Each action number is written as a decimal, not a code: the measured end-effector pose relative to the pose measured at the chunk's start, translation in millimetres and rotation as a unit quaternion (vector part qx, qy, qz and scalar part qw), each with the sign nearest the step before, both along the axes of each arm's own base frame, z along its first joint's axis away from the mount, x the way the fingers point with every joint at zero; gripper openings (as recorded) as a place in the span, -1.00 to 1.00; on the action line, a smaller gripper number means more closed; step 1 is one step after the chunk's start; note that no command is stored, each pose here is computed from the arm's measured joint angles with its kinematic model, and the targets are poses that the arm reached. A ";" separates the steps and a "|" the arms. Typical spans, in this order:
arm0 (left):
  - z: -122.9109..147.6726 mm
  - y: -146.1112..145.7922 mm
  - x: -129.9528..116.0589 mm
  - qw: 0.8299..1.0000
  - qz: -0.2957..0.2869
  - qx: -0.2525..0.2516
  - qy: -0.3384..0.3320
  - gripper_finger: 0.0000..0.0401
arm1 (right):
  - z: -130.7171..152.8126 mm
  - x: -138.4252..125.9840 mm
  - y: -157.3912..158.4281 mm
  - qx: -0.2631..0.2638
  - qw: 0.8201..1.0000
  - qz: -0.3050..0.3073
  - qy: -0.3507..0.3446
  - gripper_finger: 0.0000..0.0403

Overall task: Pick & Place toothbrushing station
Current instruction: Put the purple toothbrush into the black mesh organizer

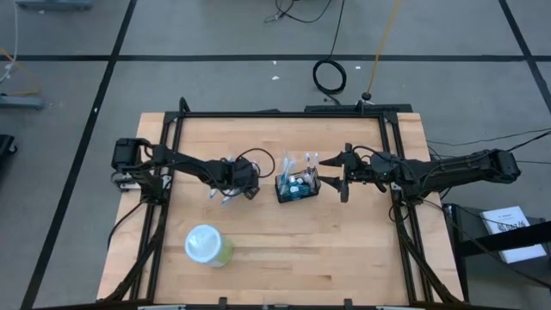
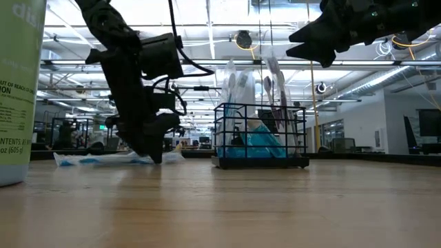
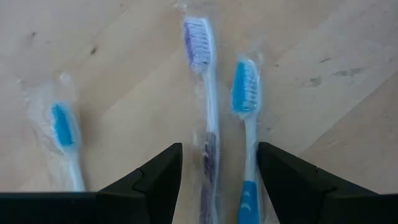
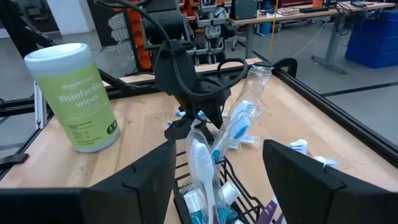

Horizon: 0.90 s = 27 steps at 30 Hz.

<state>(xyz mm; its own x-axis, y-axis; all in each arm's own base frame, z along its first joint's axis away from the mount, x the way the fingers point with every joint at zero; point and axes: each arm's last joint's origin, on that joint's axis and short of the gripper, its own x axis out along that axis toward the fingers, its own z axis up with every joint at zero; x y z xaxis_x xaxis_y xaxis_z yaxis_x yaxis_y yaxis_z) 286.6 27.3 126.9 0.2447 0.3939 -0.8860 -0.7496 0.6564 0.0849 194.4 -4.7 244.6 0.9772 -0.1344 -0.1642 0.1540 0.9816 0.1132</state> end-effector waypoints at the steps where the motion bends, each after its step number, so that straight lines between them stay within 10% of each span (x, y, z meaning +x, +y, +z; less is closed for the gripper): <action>1: -0.2 -0.1 -0.7 1.000 0.000 -0.001 0.004 0.09 | 0.0 0.0 0.0 0.000 1.000 0.000 0.000 0.15; 15: 41.1 -5.3 -5.1 0.996 -0.034 -0.015 -0.079 0.09 | -1.3 -0.3 0.0 -0.005 1.000 0.001 0.008 0.14; 27: 25.0 -5.7 -13.4 0.999 0.011 -0.030 -0.012 0.09 | -1.9 -0.3 0.0 -0.005 1.000 0.001 0.011 0.12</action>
